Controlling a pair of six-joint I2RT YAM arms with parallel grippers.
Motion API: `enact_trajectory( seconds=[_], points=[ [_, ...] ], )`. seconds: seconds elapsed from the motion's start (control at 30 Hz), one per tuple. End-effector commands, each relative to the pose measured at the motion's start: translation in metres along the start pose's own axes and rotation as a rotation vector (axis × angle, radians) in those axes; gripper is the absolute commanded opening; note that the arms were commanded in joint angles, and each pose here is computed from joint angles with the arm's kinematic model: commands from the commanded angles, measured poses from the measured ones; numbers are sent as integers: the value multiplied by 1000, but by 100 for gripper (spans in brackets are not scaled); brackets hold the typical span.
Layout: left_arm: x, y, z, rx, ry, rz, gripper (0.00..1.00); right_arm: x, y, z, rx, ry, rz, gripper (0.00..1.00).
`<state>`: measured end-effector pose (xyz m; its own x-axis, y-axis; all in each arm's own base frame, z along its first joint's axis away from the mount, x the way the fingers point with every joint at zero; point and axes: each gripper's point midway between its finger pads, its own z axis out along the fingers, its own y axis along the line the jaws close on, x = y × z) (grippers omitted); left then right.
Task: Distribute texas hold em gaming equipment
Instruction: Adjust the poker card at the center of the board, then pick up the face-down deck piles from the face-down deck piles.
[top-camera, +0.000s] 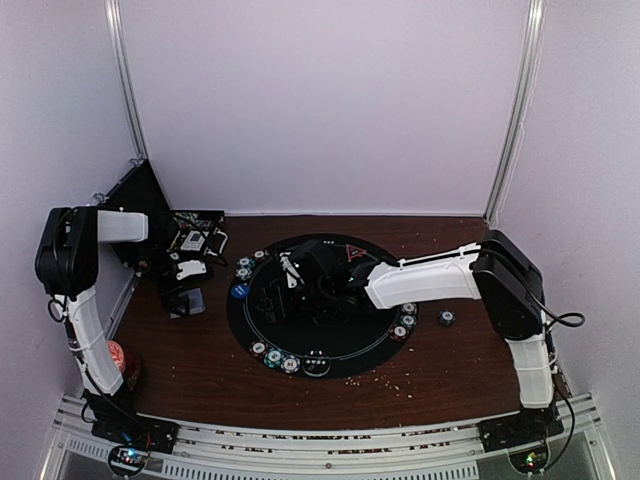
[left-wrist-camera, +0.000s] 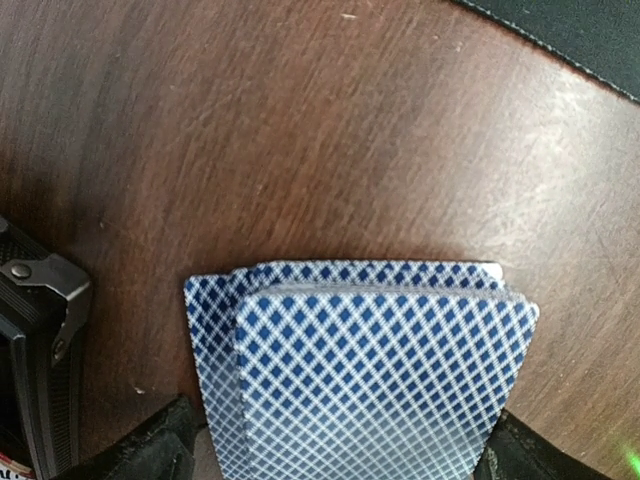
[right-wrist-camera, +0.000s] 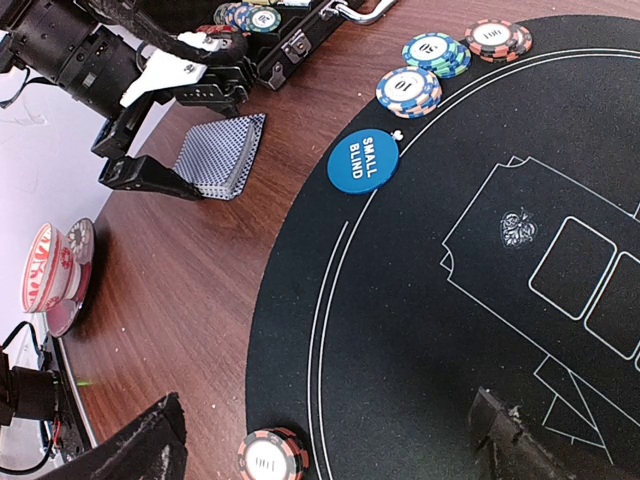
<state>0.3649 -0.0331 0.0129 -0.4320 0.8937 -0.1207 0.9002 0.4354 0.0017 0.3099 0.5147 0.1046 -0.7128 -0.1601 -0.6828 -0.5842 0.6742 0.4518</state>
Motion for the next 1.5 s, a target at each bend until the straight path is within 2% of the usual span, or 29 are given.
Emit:
enact_trajectory(
  seconds=[0.0, 0.17, 0.4, 0.73, 0.97, 1.13, 1.47],
  points=[
    [18, -20, 29, 106, 71, -4, 95, -16, 6, -13, -5, -32, -10, 100],
    [20, -29, 27, 142, 67, -8, 82, -17, 8, -13, -9, -31, -12, 100],
    [19, -41, 24, 165, 41, -4, 70, -19, 15, -7, -37, -19, -2, 100],
    [4, -49, 9, 160, -54, 0, 40, -27, 35, 12, -119, -10, 57, 100],
    [3, -53, 8, 152, -70, 3, 36, -21, 42, 35, -161, 10, 98, 100],
    [-8, -45, -9, 106, -114, 5, 29, -18, 49, 44, -206, 7, 126, 100],
    [-12, -41, -18, 75, -136, 2, 26, -25, 65, 54, -308, -23, 186, 99]
  ],
)
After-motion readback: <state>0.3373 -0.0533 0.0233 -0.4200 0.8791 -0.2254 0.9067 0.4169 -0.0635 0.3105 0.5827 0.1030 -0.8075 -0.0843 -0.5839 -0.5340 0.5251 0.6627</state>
